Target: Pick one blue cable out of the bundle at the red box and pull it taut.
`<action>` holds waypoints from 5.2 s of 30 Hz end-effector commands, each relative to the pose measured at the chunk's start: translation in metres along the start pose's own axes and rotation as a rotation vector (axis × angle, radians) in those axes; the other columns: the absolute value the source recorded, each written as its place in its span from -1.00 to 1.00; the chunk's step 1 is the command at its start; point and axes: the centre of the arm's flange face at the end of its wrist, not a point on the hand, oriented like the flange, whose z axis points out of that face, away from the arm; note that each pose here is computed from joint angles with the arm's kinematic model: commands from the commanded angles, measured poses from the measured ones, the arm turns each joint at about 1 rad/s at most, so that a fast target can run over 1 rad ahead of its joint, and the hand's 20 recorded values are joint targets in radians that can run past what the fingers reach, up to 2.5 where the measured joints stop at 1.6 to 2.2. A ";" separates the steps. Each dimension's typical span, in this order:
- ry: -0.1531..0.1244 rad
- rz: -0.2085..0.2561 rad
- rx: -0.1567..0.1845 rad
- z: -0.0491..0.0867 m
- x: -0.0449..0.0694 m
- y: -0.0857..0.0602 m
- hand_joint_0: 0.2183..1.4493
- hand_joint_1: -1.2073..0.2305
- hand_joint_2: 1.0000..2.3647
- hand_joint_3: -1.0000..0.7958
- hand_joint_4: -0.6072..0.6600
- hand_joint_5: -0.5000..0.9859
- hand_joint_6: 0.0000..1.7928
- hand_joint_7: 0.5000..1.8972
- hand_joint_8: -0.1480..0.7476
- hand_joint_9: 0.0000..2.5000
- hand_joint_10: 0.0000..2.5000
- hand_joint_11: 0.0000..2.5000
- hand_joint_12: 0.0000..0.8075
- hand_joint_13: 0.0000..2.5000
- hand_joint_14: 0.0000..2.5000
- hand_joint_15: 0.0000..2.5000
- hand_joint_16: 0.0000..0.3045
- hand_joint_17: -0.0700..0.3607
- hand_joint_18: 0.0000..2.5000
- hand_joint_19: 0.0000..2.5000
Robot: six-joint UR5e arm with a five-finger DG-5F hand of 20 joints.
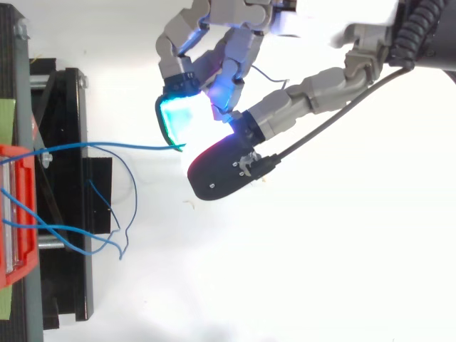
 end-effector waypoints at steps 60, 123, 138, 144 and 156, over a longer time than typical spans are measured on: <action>-0.016 -0.004 0.010 0.000 0.004 -0.001 -0.57 -0.26 -1.00 -0.44 0.26 -0.47 -0.07 -0.10 0.18 0.06 -0.99 0.06 0.05 -0.38 -0.99 -0.66 -0.61 -0.05 -0.44 -0.66; -0.011 -0.012 0.013 0.000 0.006 0.000 -0.52 -0.33 -1.00 -0.44 0.24 -0.48 -0.01 -0.07 0.17 0.02 -0.99 0.06 0.01 -0.42 -0.99 -0.65 -0.63 -0.09 -0.48 -0.64; -0.011 -0.015 0.013 0.000 0.006 0.000 -0.41 -0.35 -0.98 -0.05 0.22 -0.46 -0.01 0.01 0.26 0.04 -0.99 0.05 0.08 -0.39 -0.99 -0.67 -0.59 -0.02 -0.42 -0.68; -0.017 -0.022 0.016 0.000 0.005 -0.001 -0.40 -0.40 -0.99 0.04 0.16 -0.45 0.00 0.02 0.30 0.05 -0.99 0.04 0.13 -0.38 -0.99 -0.67 -0.56 0.02 -0.40 -0.70; -0.017 -0.039 0.017 0.000 0.006 -0.001 -0.38 -0.46 -0.98 0.15 0.08 -0.45 0.01 0.07 0.32 0.07 -0.99 0.05 0.14 -0.38 -0.99 -0.68 -0.55 0.04 -0.39 -0.71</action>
